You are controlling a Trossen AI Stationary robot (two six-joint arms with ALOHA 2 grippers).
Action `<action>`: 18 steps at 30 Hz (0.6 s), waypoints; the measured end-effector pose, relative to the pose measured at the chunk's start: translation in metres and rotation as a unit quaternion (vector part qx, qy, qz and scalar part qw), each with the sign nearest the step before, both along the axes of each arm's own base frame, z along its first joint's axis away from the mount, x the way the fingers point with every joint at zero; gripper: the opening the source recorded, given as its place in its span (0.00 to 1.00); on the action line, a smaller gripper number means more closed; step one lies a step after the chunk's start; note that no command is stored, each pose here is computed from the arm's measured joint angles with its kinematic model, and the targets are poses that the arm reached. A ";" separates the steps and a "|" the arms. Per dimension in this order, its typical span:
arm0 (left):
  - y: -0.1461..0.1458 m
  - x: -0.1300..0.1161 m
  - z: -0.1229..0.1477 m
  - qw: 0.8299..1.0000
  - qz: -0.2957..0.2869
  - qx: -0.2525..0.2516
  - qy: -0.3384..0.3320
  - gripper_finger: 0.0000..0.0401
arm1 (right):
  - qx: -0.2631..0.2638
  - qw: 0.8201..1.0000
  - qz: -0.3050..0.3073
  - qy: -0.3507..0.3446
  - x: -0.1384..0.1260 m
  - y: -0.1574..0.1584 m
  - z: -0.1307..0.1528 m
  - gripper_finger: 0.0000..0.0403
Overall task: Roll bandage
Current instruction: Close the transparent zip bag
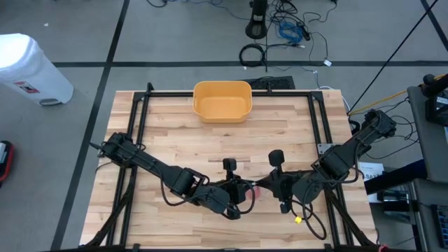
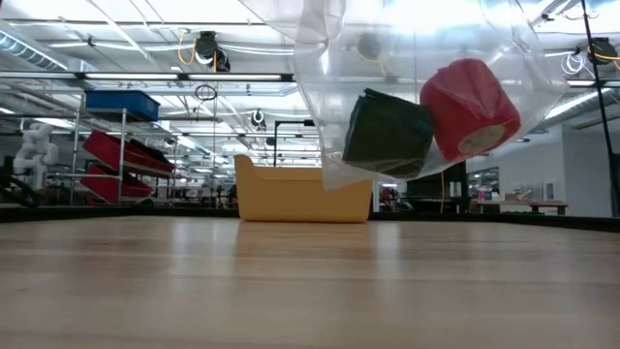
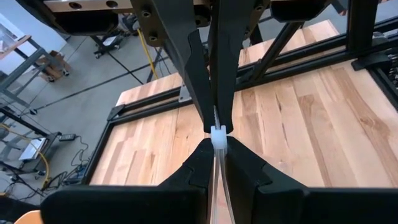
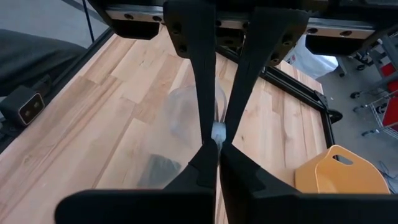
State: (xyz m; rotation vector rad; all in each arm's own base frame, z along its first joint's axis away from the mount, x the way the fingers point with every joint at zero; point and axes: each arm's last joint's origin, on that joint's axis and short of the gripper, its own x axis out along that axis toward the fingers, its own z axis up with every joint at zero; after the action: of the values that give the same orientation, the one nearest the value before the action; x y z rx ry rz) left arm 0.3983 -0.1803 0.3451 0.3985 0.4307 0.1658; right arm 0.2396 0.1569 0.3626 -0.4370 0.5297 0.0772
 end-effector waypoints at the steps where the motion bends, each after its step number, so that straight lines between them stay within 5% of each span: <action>1: 0.000 0.000 0.000 1.000 0.002 0.002 0.002 0.08 | -0.001 1.000 -0.001 0.000 0.000 0.000 0.000 0.00; 18: -0.003 -0.014 0.005 1.000 0.011 -0.003 0.019 0.08 | -0.001 1.000 0.002 -0.010 -0.010 0.003 0.005 0.00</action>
State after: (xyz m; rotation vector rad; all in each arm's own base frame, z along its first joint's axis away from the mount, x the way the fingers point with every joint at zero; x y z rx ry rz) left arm 0.3840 -0.1830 0.3501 0.3918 0.4731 0.1778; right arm 0.2300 0.1600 0.3677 -0.4407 0.5086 0.0759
